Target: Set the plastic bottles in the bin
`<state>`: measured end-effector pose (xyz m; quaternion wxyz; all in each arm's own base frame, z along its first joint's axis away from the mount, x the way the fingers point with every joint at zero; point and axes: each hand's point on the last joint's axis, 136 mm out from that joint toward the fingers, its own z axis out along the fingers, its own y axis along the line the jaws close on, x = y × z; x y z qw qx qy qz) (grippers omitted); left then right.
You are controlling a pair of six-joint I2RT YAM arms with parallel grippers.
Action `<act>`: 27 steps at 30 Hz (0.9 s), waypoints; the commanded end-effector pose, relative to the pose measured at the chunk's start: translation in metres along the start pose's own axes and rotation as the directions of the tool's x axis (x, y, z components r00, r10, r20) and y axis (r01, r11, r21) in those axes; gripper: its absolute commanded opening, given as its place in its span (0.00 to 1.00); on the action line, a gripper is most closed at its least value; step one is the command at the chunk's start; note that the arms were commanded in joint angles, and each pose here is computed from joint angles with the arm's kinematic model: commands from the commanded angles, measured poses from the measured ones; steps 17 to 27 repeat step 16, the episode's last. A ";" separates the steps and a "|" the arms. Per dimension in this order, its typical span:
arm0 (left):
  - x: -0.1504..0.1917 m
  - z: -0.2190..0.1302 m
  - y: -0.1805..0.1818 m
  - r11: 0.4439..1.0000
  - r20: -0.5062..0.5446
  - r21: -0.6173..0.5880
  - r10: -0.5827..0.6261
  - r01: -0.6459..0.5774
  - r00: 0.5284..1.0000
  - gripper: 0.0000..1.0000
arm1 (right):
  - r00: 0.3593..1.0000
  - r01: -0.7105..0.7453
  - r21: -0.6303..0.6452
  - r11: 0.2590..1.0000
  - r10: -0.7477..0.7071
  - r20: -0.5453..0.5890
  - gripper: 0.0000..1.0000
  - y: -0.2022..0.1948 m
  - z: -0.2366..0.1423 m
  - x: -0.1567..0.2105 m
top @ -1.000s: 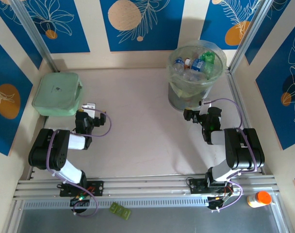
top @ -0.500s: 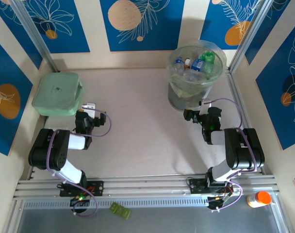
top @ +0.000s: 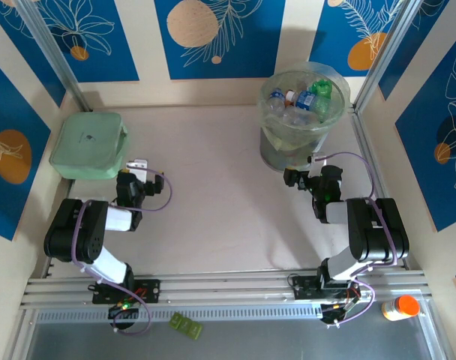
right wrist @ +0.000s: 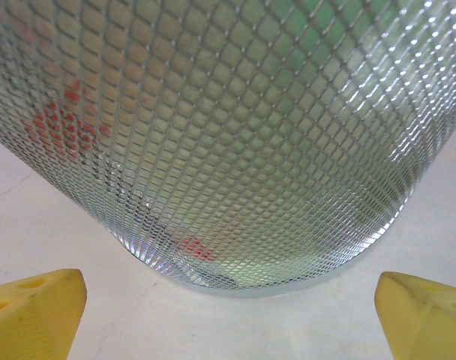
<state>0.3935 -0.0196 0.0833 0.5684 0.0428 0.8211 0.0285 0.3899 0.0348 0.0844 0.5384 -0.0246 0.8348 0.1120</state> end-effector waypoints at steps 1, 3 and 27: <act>-0.009 0.000 0.001 1.000 0.029 0.005 -0.008 0.008 1.000 0.99 | 0.999 0.019 0.000 1.000 -0.019 0.031 0.99 0.000 0.001 -0.012; -0.009 0.000 0.001 1.000 0.029 0.005 -0.008 0.008 1.000 0.99 | 0.999 0.019 0.000 1.000 -0.019 0.030 0.99 0.000 0.001 -0.012; -0.009 0.000 0.000 1.000 0.029 0.009 -0.007 0.006 1.000 0.99 | 0.999 0.018 0.000 1.000 -0.018 0.030 0.99 0.000 0.001 -0.012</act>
